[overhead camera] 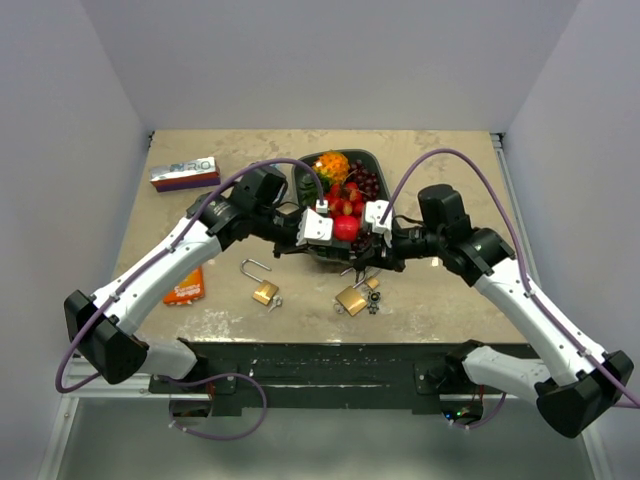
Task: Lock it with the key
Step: Lock the lock.
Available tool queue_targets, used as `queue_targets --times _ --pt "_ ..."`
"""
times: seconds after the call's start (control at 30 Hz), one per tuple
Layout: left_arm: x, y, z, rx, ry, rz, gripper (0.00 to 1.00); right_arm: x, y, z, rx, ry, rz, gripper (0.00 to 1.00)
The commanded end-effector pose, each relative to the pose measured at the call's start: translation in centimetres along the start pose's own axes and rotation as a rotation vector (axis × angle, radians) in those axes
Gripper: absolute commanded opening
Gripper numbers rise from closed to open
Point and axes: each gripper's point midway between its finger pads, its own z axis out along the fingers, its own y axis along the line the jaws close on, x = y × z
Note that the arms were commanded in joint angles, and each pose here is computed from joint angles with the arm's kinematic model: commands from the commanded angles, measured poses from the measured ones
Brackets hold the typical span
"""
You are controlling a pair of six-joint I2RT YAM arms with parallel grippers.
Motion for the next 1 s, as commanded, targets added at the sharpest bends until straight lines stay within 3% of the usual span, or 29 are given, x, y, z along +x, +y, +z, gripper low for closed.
queue_targets --times 0.0,0.3,0.37,0.4,0.47,0.5,0.97 --pt "-5.2 0.6 -0.9 -0.024 -0.169 0.094 0.00 -1.9 -0.4 0.7 -0.020 -0.075 -0.021 0.00" --pt "-6.7 -0.2 0.1 0.002 -0.211 0.091 0.00 -2.7 -0.8 1.7 -0.048 -0.096 -0.055 0.01" --pt "-6.7 -0.1 -0.1 -0.005 -0.212 0.085 0.00 -2.6 -1.0 1.5 -0.033 -0.078 -0.058 0.28" --pt "-6.5 -0.2 -0.2 -0.004 -0.205 0.085 0.00 -2.4 -0.9 1.4 -0.035 -0.065 -0.063 0.56" --pt "-6.0 0.0 -0.5 -0.016 -0.195 0.090 0.00 -1.6 -0.8 0.9 -0.018 -0.022 -0.052 0.80" --pt "-5.7 0.1 -0.6 -0.018 -0.188 0.086 0.00 -1.3 -0.8 0.7 -0.010 -0.009 -0.055 0.98" --pt "-6.5 0.2 -0.7 -0.001 -0.213 0.076 0.00 -2.7 -0.4 1.7 -0.044 -0.116 -0.049 0.98"
